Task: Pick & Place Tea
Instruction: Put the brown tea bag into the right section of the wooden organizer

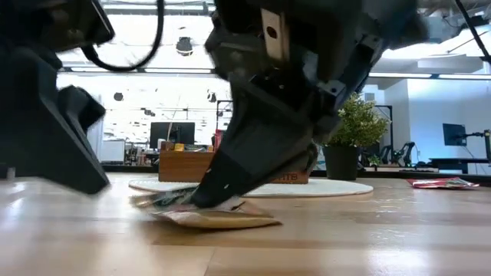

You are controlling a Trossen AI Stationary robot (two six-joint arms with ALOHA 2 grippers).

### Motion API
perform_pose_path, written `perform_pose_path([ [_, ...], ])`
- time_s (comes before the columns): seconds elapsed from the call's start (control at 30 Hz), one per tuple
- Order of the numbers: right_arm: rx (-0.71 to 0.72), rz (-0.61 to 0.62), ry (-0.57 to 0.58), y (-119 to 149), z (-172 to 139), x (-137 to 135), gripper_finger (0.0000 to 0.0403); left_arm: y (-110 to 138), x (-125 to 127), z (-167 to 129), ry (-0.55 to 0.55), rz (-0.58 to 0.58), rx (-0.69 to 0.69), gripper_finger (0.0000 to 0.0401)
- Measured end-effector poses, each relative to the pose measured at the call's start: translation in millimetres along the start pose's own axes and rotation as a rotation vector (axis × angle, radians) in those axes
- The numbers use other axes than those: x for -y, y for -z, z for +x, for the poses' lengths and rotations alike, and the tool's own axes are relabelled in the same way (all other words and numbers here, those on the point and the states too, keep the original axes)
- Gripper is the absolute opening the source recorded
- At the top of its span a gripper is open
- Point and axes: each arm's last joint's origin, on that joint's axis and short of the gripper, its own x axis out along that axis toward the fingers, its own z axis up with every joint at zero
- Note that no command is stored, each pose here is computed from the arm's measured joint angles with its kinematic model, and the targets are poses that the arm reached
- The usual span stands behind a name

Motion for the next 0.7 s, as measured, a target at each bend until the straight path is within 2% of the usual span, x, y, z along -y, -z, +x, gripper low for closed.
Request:
perform_pose_path([
  [0.1,0.067,-0.061,0.133,2,-11,-6,0.0004,-5,-3,-12,-0.026,-0.056,-0.021,0.0006],
  [0.17,0.143,-0.1,0.214,2,-20,-14,0.0005,-4,-4,-15,-0.052,-0.053,-0.015,0.0018],
  [0.33,0.297,-0.192,0.38,7,-35,-32,0.0003,-9,-4,-16,-0.143,-0.072,0.135,0.0083],
  [0.53,0.356,-0.221,0.431,18,-40,-45,0.0002,-23,1,-18,-0.201,-0.094,0.342,0.0181],
  [0.6,0.373,-0.224,0.448,20,-41,-47,0.0002,-28,2,-17,-0.191,-0.107,0.368,0.02],
  [0.7,0.392,-0.233,0.468,22,-42,-49,0.0001,-34,-2,-13,-0.187,-0.12,0.364,0.0207],
])
